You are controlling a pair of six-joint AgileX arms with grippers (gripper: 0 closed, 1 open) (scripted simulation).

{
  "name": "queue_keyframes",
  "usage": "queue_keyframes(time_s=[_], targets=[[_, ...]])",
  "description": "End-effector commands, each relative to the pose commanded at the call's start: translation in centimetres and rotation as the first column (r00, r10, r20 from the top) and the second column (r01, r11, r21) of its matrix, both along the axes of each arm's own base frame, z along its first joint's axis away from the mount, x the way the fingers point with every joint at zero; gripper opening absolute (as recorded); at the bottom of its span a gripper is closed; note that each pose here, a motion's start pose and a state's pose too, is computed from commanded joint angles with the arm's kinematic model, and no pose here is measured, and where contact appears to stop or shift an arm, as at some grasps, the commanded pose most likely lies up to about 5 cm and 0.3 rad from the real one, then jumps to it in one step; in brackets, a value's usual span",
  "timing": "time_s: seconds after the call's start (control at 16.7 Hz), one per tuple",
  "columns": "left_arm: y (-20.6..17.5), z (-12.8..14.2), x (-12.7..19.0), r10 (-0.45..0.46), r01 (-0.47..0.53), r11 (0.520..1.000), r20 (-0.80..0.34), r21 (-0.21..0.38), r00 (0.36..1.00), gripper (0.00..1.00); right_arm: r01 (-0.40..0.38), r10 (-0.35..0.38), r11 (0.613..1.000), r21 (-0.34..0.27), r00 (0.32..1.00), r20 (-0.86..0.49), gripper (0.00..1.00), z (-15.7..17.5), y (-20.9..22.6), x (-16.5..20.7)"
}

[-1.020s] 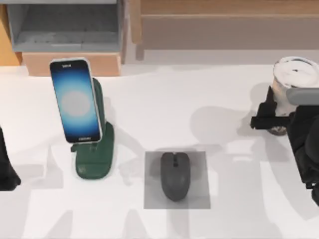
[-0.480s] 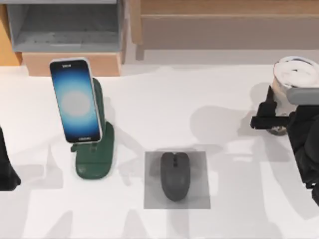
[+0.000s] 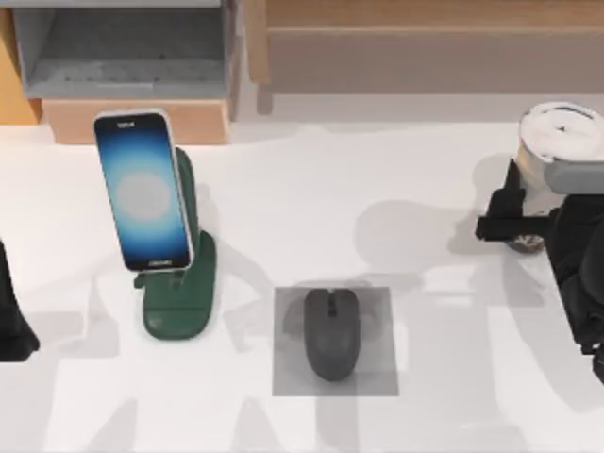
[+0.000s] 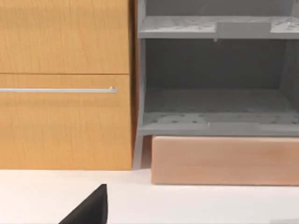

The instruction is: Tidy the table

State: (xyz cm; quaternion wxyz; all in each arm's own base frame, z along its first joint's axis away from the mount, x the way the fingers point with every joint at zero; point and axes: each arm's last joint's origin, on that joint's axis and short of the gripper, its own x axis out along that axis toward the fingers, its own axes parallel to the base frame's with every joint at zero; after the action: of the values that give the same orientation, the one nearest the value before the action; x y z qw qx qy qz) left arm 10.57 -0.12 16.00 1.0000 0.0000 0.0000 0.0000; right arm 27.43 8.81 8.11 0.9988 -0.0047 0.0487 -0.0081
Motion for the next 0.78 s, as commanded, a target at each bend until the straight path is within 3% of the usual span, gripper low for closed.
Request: queue_keyframes(time_s=[0.36, 0.78], targets=[[0.0, 0.0, 0.0, 0.0, 0.0, 1.0, 0.0, 0.0, 1.0, 1.0, 0.0, 0.0, 1.0, 0.001, 1.0, 0.0, 0.0, 0.4, 0.0, 0.0], [0.0, 0.0, 0.0, 0.0, 0.0, 1.0, 0.0, 0.0, 1.0, 1.0, -0.005, -0.015, 0.995, 0.104, 0.981, 0.192, 0.0, 5.8, -1.1, 3.4]])
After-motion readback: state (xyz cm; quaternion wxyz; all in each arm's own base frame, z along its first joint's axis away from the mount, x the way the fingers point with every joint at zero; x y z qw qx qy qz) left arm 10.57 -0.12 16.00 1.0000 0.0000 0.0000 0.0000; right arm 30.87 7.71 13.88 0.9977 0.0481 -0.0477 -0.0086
